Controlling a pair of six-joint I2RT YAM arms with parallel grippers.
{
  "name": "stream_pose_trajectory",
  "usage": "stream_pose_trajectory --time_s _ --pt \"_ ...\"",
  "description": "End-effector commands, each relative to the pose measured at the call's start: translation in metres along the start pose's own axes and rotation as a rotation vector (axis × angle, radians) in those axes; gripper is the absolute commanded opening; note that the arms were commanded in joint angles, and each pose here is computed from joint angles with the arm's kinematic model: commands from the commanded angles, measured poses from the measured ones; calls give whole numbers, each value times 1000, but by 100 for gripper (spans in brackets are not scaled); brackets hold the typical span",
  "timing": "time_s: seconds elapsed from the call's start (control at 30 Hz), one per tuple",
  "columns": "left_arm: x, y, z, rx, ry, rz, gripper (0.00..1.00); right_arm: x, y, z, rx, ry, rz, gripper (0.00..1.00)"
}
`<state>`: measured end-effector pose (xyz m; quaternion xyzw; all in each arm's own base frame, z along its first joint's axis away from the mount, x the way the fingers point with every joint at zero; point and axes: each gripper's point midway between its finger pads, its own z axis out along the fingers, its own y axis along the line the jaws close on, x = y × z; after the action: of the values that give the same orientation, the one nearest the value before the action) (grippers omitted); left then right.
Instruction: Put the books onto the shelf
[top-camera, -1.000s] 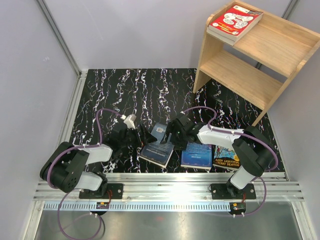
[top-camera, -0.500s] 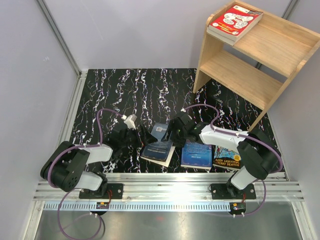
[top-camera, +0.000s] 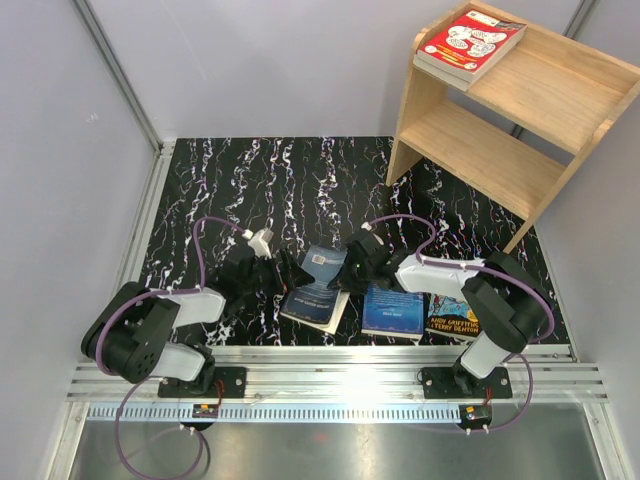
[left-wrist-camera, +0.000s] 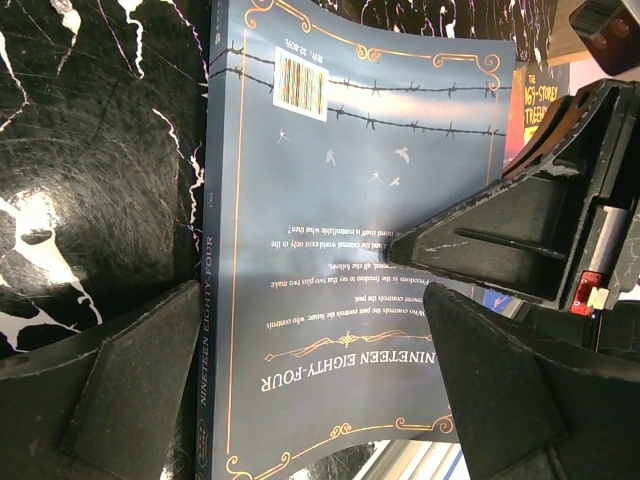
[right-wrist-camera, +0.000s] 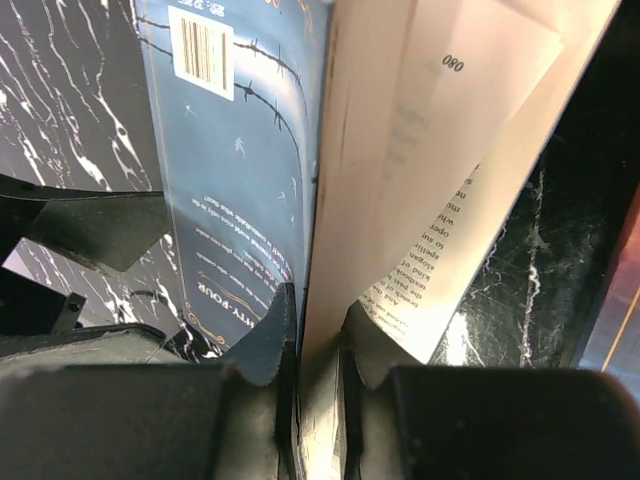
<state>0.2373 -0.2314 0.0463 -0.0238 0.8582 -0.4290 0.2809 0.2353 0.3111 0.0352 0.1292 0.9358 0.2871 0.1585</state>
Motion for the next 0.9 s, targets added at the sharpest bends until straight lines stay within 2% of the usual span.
stream_pose_trajectory --time_s 0.0,0.17,0.2,0.27,0.3,0.37,0.47,0.53,0.57,0.67,0.73,0.83,0.87 --pt "36 -1 -3 13 155 -62 95 7 35 -1 -120 -22 -28 0" --pt "35 -2 -7 22 128 -56 98 -23 45 -57 -70 -156 -92 0" --pt "30 -6 -10 38 102 -49 99 -35 63 -81 -114 -207 -116 0" --pt "31 -7 -16 60 75 -35 99 -47 61 -106 -63 -264 -142 0" --pt "29 -8 -19 66 57 -31 99 -60 81 -133 -110 -321 -167 0" --pt "24 -15 -26 98 12 -4 99 -72 83 -159 -77 -374 -197 0" --pt "22 -15 -33 106 -34 8 99 -101 120 -226 -131 -500 -239 0" --pt "22 -15 -37 107 -52 11 99 -113 132 -254 -138 -557 -281 0" --pt "21 -15 -37 106 -58 13 99 -125 145 -284 -159 -620 -284 0" --pt "23 -16 -38 115 -54 17 99 -155 155 -324 -101 -731 -361 0" --pt "23 -17 -37 122 -47 18 99 -193 179 -397 -140 -884 -379 0" --pt "24 -17 -37 127 -44 18 99 -240 178 -427 -109 -962 -395 0" --pt "24 -17 -37 126 -47 18 99 -246 183 -471 -154 -1049 -384 0"
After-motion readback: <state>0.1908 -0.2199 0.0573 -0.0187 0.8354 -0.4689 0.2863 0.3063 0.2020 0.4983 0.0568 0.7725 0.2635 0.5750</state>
